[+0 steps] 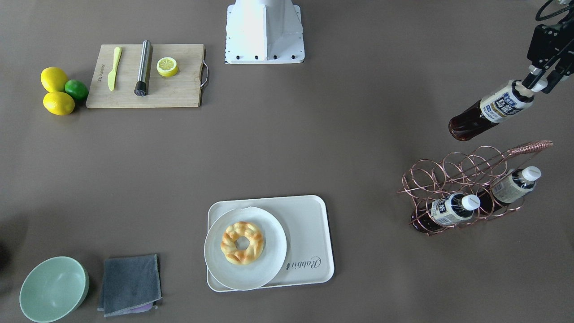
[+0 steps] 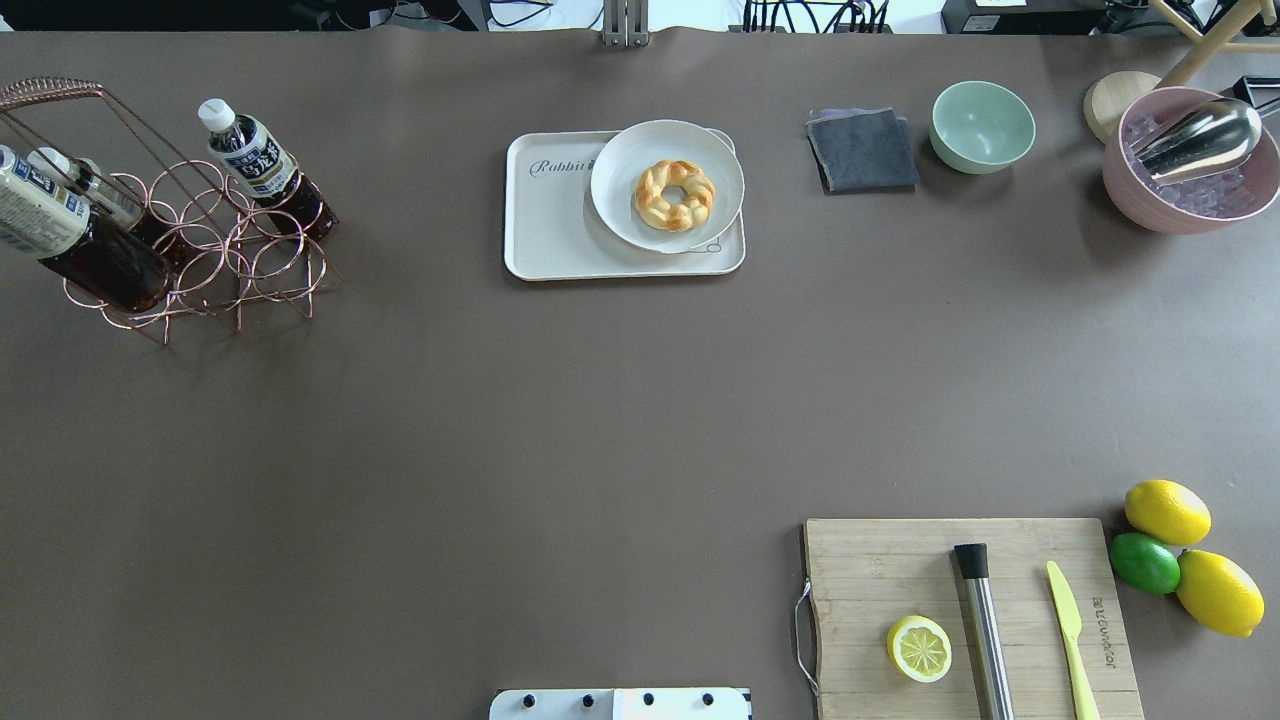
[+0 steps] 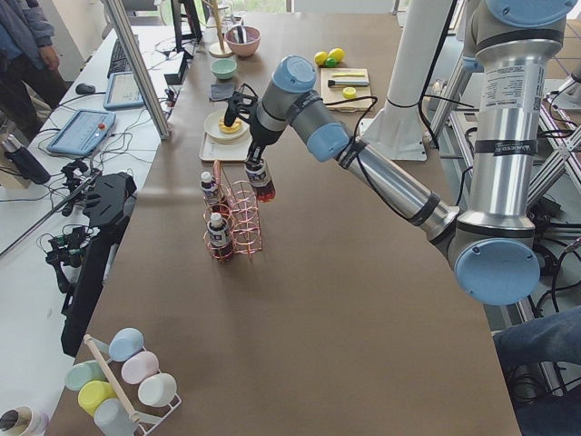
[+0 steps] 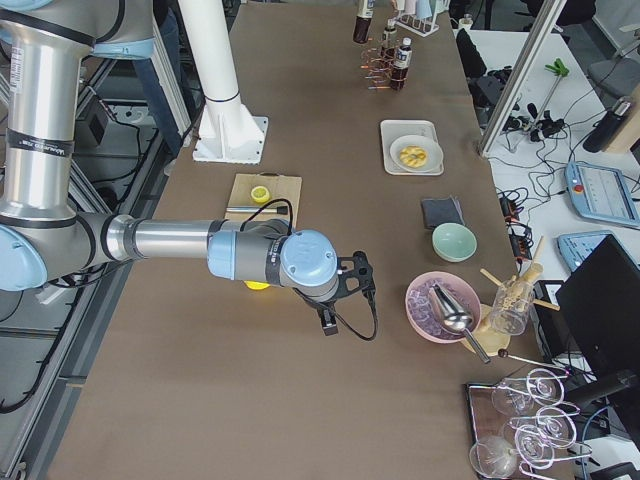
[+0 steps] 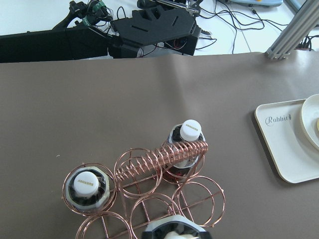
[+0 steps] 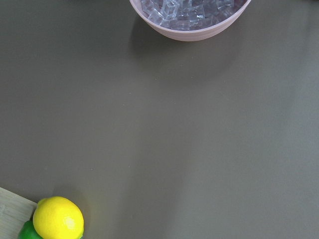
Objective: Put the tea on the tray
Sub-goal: 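Carry the tea bottle with the left gripper toward the white tray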
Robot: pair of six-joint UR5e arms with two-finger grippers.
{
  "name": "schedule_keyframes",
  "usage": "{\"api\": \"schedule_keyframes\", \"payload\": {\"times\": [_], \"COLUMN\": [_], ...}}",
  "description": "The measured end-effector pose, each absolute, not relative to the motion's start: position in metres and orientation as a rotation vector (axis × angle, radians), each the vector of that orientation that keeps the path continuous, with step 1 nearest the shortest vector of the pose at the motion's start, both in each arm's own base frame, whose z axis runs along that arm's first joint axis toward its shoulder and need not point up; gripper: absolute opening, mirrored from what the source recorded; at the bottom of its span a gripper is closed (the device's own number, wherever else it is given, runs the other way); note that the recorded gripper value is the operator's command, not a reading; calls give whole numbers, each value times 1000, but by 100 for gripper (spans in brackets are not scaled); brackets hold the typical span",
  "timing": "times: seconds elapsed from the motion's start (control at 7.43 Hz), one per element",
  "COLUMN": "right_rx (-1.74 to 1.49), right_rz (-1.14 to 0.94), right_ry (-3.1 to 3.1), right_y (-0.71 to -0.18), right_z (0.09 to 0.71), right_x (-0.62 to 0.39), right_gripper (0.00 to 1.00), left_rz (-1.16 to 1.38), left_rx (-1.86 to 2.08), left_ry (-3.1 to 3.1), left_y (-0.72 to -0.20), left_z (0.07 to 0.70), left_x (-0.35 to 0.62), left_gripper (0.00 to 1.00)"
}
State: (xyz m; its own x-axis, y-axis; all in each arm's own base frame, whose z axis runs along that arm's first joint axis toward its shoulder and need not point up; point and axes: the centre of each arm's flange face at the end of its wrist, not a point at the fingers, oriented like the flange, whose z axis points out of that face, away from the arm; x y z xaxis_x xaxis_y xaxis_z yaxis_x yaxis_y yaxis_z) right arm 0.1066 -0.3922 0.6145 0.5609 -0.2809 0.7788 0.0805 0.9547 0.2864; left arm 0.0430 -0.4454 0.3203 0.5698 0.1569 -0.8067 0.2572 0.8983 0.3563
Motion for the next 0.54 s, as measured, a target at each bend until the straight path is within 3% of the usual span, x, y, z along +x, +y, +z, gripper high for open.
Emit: {"api": "schedule_keyframes", "payload": {"times": [0.54], "right_rx": [237], "right_rz": [-220], "right_ry": [-952], "right_y": [-390], "right_z": [609], "right_x": [106], "right_gripper": [100], "left_rz": [-73], "left_rx": [364], "left_ry": [1025], "left_y": [-431], "left_z": [210], "left_x": [111], "left_gripper": [0]}}
